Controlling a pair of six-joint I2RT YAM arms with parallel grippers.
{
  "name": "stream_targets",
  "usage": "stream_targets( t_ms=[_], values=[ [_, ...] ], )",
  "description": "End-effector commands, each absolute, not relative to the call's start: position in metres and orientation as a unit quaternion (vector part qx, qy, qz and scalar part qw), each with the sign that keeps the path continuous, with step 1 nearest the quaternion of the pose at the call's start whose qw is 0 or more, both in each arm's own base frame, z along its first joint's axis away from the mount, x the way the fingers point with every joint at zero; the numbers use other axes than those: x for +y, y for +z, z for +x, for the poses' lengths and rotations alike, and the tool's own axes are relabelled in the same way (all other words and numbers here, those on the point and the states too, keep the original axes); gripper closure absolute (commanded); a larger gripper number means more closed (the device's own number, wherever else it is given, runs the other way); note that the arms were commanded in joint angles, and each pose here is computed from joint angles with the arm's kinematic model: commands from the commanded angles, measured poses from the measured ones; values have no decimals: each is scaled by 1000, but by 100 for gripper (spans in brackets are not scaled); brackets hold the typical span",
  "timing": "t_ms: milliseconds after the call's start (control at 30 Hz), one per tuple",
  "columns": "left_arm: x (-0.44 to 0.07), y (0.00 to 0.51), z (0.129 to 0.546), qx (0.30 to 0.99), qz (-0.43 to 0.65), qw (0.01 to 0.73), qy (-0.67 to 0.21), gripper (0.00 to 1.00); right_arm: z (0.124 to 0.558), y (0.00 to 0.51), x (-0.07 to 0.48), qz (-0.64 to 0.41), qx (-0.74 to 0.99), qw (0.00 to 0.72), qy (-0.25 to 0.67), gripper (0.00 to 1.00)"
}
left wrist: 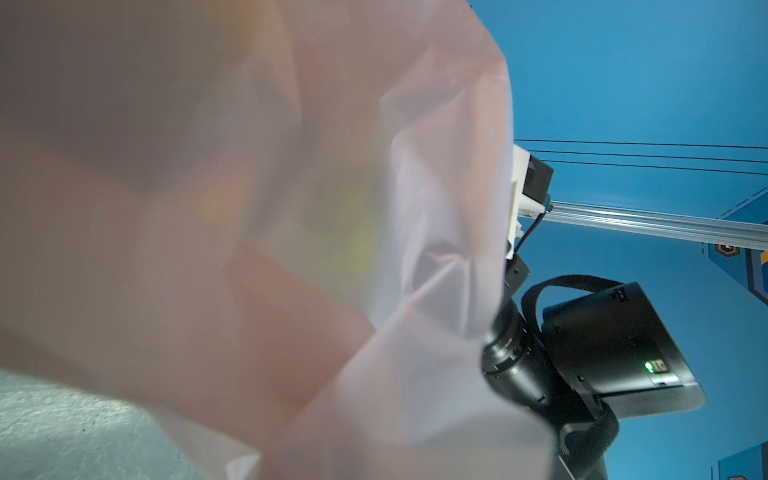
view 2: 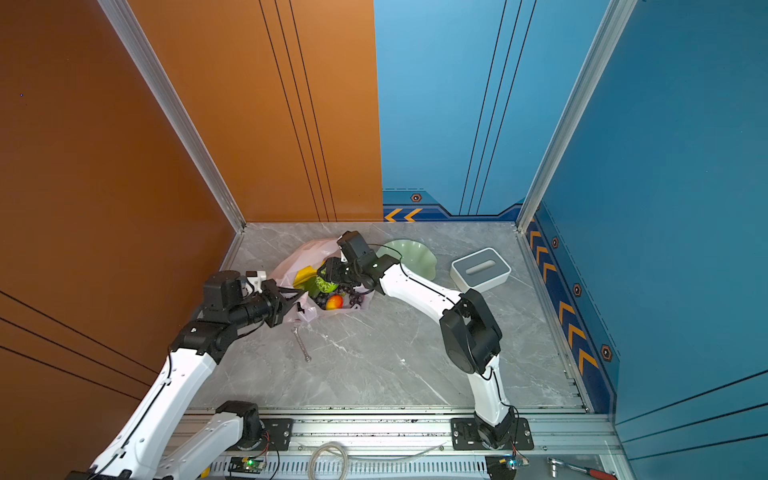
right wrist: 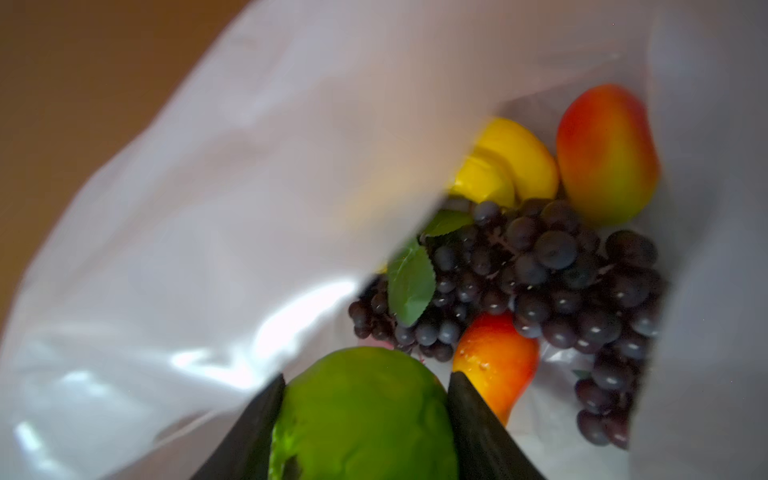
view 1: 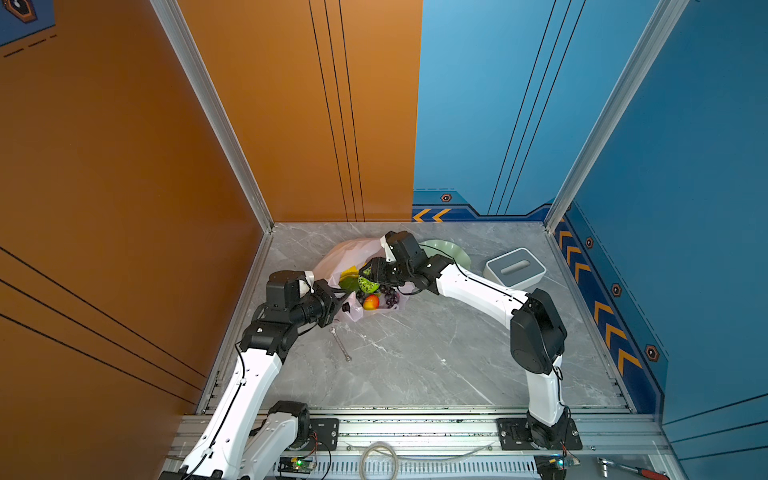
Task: Place the fruits into the plastic bag
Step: 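Carry the green fruit into the pink bag held by the left gripper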
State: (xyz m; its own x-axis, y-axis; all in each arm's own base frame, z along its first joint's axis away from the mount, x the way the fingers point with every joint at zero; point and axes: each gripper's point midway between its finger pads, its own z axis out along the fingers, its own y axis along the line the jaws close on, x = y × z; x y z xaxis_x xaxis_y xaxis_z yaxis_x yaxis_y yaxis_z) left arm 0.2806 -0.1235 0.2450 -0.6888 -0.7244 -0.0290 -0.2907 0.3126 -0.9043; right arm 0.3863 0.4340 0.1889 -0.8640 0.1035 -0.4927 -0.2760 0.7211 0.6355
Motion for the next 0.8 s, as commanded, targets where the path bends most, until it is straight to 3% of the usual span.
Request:
stream_targets(
  t_ms=[0, 300, 767],
  values=[
    [-128, 262, 281, 775, -310, 230, -500, 100, 410, 191, 429, -69, 889, 340, 299, 54],
    [-130, 265, 280, 778, -312, 221, -498, 100, 446, 204, 447, -72, 823, 492, 273, 55],
    [-130, 262, 283, 779, -320, 213, -496, 100, 481, 192, 461, -78, 777, 586, 216, 59]
  ],
)
